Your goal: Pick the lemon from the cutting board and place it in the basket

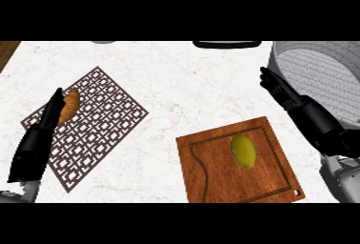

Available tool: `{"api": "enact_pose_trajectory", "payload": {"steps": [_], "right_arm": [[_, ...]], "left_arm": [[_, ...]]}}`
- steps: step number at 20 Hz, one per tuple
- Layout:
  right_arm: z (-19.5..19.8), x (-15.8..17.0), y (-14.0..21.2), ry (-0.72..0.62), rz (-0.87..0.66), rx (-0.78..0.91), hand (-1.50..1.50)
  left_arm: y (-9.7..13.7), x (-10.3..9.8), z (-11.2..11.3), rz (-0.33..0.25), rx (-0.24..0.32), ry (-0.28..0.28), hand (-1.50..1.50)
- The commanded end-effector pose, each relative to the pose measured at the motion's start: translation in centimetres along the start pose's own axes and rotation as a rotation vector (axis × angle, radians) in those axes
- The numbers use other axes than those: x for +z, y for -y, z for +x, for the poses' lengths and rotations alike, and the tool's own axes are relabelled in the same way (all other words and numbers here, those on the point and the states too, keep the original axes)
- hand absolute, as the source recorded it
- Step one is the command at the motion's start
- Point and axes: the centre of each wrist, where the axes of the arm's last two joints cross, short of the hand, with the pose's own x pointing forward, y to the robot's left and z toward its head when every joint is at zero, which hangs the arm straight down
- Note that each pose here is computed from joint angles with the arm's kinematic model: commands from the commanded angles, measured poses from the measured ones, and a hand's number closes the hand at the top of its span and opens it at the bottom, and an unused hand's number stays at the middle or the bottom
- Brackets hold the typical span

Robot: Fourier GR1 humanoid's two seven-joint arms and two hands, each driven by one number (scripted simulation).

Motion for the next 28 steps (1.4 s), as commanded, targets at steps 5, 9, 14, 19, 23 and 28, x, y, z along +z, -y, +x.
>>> {"api": "enact_pose_trajectory", "payload": {"steps": [5,9,14,19,23,28], "right_arm": [[0.1,-3.4,4.9,0.364,-0.043,-0.347,1.5],[3.2,-3.9,0.8,0.512,0.402,0.061,-1.5],[0.0,-3.1,-9.1,0.597,0.258,0.085,-1.5],[5.6,-2.9,-10.1,0.436,0.215,0.169,-1.5],[8.4,-2.8,-6.3,0.234,0.262,0.395,-1.5],[12.9,-3.2,-2.1,0.045,0.104,0.838,-1.5]], "left_arm": [[-0.4,-1.9,-0.1,-0.028,0.175,-0.13,0.0],[0.8,-2.5,-0.7,-0.08,0.267,-0.221,0.0],[-1.5,-4.1,-2.3,-0.061,0.271,-0.266,0.0],[-1.4,-5.6,-1.5,-0.075,0.278,-0.274,0.0],[-1.9,-4.8,-1.9,-0.049,0.277,-0.273,0.0],[-1.6,-4.2,-3.0,-0.059,0.261,-0.292,0.0]]}}
